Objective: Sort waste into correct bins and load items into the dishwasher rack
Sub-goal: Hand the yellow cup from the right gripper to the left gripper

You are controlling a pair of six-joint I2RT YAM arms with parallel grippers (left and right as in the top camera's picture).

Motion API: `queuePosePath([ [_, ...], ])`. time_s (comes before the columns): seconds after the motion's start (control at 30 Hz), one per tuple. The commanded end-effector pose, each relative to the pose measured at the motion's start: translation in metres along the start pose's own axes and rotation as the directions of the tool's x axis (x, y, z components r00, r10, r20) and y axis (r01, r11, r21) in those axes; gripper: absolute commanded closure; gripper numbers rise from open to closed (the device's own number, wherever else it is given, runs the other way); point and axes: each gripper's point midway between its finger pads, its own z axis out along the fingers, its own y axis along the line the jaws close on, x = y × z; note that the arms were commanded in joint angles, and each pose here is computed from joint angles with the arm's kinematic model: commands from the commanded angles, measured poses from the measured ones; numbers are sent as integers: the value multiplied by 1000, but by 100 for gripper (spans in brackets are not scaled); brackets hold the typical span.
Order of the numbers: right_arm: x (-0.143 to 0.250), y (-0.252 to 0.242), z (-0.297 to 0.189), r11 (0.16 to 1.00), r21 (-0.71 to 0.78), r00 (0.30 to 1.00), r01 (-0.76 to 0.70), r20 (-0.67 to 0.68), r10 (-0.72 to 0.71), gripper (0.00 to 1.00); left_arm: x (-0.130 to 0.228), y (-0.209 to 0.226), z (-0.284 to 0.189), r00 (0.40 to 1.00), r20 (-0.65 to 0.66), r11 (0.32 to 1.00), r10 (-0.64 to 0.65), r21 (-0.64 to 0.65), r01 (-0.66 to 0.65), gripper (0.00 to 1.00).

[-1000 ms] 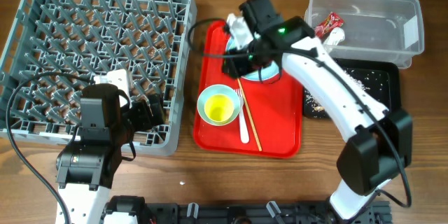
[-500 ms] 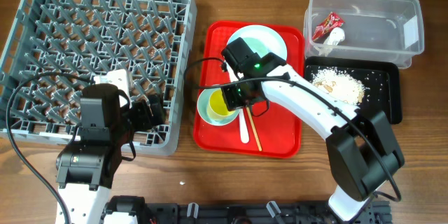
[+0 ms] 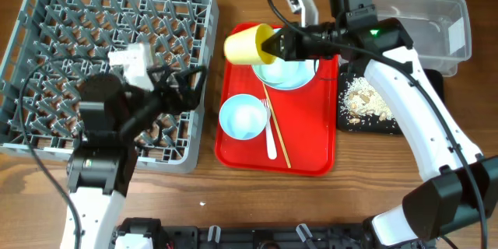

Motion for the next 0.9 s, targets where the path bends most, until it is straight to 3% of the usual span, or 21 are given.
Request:
queuePosePath([
  [0.0,12,55,-7,946,-323,995,5,-90,-36,96,3,-57,2,996,-87,931,33,365,1,0],
  [0.07,15,72,-14,910,-415,992,-6,-115,-46,96,3,-78,-2,991,-90,859,100,510,-40,0],
  [0.27,18,79,-16,892,-452,989,-29,-140,-38,96,2,-110,-22,972,-36,716,234,682,-147,2],
  [0.57,33,96,-3,883,-468,979,-43,-194,-56,96,-1,-113,-25,971,-22,705,237,692,-157,2],
  [0.73,34,96,-2,885,-463,979,-52,-200,-47,96,-1,-113,-25,971,-22,705,237,691,-157,15],
  [0.87,34,96,-2,885,-460,978,-65,-207,-36,96,-3,-113,-24,971,-15,709,237,686,-163,12],
])
